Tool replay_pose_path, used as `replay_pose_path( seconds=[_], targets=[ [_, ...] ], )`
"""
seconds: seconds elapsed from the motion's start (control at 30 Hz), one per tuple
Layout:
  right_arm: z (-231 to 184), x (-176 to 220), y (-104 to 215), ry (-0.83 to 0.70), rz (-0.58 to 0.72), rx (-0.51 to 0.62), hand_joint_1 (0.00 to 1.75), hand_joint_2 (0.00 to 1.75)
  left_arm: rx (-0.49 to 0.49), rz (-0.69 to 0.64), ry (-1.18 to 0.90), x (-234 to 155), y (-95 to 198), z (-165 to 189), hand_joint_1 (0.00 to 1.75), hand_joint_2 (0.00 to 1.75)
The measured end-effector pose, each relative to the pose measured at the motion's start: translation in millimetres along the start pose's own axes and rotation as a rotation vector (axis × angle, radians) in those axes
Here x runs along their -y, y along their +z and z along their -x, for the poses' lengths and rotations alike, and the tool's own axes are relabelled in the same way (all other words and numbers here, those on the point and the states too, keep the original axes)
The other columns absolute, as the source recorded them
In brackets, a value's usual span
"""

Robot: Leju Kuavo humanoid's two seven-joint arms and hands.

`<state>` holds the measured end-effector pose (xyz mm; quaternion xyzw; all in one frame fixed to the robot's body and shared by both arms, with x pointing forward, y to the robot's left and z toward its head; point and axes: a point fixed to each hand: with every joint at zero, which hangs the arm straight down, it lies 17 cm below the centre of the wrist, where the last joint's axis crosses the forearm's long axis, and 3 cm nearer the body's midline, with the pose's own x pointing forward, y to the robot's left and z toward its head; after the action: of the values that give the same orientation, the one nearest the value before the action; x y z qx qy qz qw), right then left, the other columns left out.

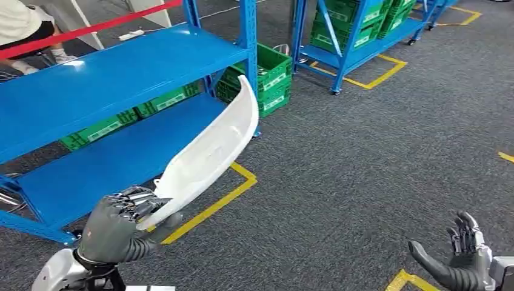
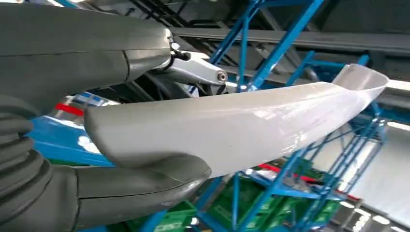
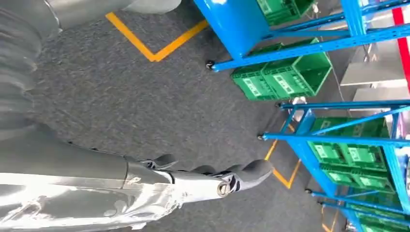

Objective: Take the parts from the cabinet and place them on the table.

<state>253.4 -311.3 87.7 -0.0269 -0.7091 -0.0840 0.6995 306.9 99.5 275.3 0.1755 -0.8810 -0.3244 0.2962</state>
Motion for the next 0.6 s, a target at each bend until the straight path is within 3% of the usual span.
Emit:
replay_pose_path(
  seconds=[0.6],
  targets=[
    [0.1,4.4,0.4,0.014,0.012,0.003,0.0,1.75,0.03,0.029,0.003,6.5,-3.5,-6.5,1.75,1.75]
  ],
)
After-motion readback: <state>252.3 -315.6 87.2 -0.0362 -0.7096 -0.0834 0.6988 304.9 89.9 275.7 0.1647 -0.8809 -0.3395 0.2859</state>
